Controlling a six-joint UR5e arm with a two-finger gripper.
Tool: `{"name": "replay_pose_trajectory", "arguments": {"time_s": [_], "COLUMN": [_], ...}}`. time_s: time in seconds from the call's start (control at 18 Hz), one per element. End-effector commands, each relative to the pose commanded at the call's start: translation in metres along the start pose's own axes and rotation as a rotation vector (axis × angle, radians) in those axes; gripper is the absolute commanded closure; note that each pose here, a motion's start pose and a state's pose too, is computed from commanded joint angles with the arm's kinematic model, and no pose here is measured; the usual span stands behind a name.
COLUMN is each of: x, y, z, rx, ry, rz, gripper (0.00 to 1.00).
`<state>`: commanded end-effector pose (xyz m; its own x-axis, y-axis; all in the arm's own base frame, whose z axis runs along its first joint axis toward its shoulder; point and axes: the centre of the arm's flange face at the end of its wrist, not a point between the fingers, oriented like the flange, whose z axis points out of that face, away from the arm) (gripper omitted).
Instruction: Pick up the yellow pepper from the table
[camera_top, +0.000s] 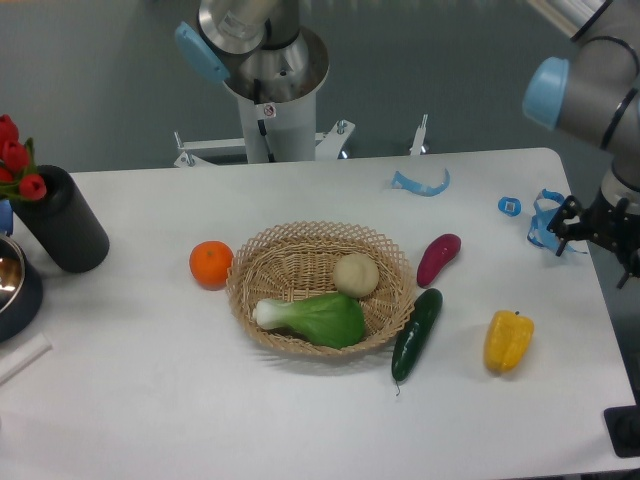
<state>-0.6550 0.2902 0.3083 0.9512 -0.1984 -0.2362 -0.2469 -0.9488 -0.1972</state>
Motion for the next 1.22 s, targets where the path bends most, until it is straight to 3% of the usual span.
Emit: {"name": "replay_pose_trajectory", "arguments": {"time_s": [0.11,0.33,0.5,0.78,0.89,1.06,1.22], "x": [0.004,0.008,0.008,0.013,0.007,0.01,0.007], "y": [-0.005,-0.026,-0.039,-0.067,-0.082,-0.107,-0.116], "z": [0.01,0.019,0.033,0.038,0.044,0.056,0.057], "rx": [-0.002,0.005,0.002,0.001,-0.057,-0.175,-0.185], "ry": [0.017,0.03,0.042,0.056,0.04,0.104,0.115], "rz": [-0.014,-0.215,-0.305,-0.315,-0.289,-0.255,-0.248], "gripper": [0.0,0.0,0.0,0.0,0.0,0.0,0.0]}}
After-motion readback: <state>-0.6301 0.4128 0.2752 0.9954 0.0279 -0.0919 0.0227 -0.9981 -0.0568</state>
